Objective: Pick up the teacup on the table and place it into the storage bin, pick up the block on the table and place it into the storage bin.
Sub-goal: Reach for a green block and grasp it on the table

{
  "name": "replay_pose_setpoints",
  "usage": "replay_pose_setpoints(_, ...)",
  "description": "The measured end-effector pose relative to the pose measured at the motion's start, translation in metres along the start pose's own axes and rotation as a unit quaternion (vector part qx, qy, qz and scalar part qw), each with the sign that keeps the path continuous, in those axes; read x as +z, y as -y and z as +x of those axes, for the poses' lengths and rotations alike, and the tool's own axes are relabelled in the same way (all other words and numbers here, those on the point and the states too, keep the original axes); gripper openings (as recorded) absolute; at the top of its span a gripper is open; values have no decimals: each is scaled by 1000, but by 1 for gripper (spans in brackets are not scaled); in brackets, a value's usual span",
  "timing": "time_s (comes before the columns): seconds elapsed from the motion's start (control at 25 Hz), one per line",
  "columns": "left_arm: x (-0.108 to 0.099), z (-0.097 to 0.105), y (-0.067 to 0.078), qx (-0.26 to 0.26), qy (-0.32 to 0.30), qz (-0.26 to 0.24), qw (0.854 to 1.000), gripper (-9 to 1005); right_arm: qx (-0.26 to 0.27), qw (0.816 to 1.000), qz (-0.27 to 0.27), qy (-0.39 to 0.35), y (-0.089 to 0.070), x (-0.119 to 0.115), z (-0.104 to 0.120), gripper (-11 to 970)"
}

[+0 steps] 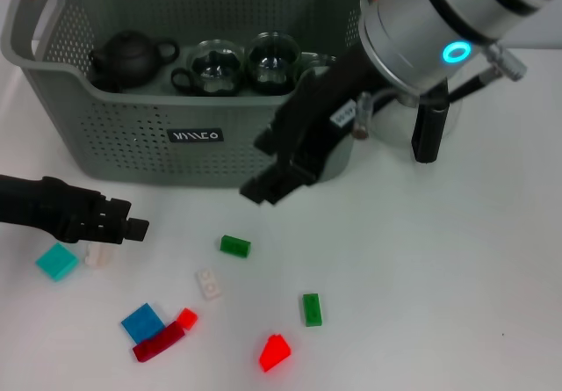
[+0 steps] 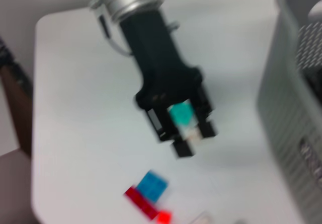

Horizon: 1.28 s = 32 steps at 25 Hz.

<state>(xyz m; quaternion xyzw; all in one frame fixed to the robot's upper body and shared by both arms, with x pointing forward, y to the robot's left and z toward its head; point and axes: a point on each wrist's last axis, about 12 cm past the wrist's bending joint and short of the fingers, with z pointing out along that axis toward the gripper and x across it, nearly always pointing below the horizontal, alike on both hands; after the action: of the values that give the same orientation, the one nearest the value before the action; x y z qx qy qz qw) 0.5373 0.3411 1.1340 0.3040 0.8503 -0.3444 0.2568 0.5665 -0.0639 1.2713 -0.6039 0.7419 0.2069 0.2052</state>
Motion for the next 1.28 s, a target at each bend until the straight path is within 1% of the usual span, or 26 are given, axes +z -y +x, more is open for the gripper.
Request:
replay_pose_setpoints(0.12,2,-2,0,2,0,0,1000,567,10,1000,-24,-18,-2,8,7,613)
replay_pose_setpoints(0.32,4,-3,0,3,1,-2,1000,567,29,996,-53,-60,-1,30,20,612)
replay_pose_setpoints(0.44,4,-3,0,3,2,-2,1000,567,19,994,-68,-89,-2,43,26,612)
replay_pose_setpoints(0.56,5,-3,0,2,3,-4,1000,567,-10,991,-76,-111,-5,53,31,611)
replay_pose_setpoints(0.88,8,-4,-2,2,5,-8,1000,567,-122,977,-103,-142,-19,71,44,610)
replay_pose_setpoints(1.08,8,-4,-2,1,6,-11,1000,567,-170,969,-99,-146,-24,85,46,609)
replay_pose_setpoints(1.28,9,-4,-3,1,7,-13,1000,567,-215,960,-88,-157,-29,105,52,609)
